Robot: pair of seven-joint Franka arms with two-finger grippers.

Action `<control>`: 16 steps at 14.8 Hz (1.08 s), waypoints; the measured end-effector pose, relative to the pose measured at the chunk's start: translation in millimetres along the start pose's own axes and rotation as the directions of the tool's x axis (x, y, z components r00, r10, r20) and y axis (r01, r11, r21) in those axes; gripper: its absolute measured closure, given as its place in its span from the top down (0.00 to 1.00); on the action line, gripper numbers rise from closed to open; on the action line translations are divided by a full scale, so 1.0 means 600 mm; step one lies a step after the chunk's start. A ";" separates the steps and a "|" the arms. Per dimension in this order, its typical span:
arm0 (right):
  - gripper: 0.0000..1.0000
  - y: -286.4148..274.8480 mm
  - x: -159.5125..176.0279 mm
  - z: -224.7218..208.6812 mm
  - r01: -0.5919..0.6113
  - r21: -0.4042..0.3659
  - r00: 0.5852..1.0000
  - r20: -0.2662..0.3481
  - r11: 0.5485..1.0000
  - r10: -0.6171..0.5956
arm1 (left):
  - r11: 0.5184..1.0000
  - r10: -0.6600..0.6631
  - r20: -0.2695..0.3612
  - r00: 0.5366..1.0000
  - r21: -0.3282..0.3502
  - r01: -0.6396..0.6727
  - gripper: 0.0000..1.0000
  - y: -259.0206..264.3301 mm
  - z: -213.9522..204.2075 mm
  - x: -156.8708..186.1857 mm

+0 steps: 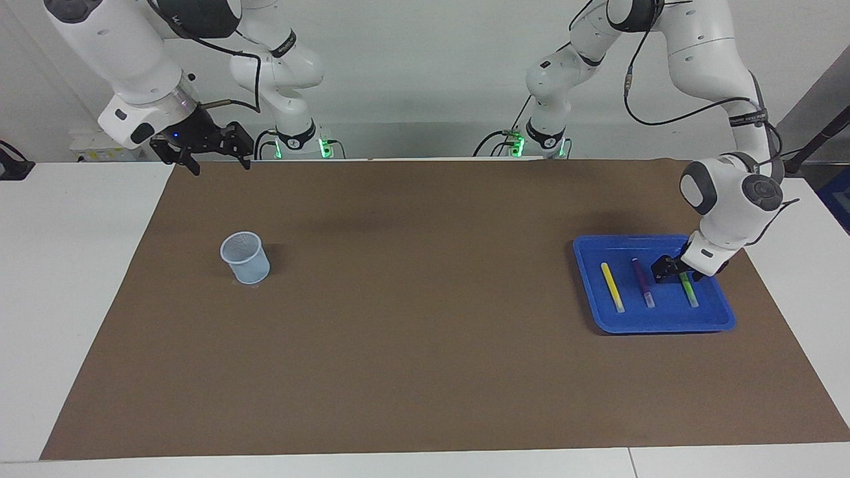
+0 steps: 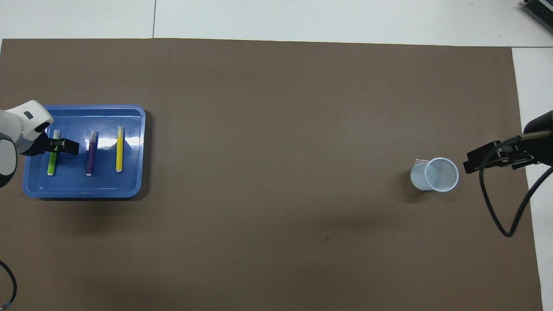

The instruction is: Right arm passes pens to left for tray arrangement

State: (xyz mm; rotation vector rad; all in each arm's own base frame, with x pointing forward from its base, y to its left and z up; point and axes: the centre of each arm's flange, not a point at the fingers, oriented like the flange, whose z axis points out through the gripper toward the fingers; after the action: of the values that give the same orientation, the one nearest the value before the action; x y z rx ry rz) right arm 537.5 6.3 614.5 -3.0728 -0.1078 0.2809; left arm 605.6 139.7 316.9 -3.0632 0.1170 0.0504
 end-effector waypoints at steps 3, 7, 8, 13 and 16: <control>1.00 0.001 0.000 0.000 -0.001 -0.004 1.000 -0.002 1.000 0.001 | 1.000 -0.003 0.026 1.000 0.005 0.003 1.00 -0.005 -0.036 0.007; 1.00 0.014 0.002 -0.009 -0.015 -0.023 0.999 -0.029 1.000 0.015 | 0.999 -0.029 0.010 1.000 -0.017 0.029 1.00 0.001 -0.103 0.011; 1.00 0.018 0.000 -0.016 -0.019 -0.024 0.999 -0.038 1.000 0.019 | 0.999 -0.033 0.005 0.999 -0.024 0.033 1.00 0.007 -0.123 0.009; 1.00 0.058 -0.011 -0.038 -0.064 -0.019 0.996 -0.070 0.998 0.063 | 0.999 -0.033 0.010 0.999 -0.009 0.034 1.00 0.056 -0.239 0.008; 1.00 0.054 -0.009 -0.037 -0.060 -0.020 0.996 -0.072 0.998 0.059 | 0.998 -0.065 0.019 0.998 -0.003 0.065 1.00 0.097 -0.290 0.007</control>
State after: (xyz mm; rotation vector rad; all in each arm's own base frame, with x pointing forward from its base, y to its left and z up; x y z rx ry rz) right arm 538.4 -27.4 635.2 -3.1075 -0.0164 0.1730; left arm 610.2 68.1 485.8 -3.0668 0.0161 0.0761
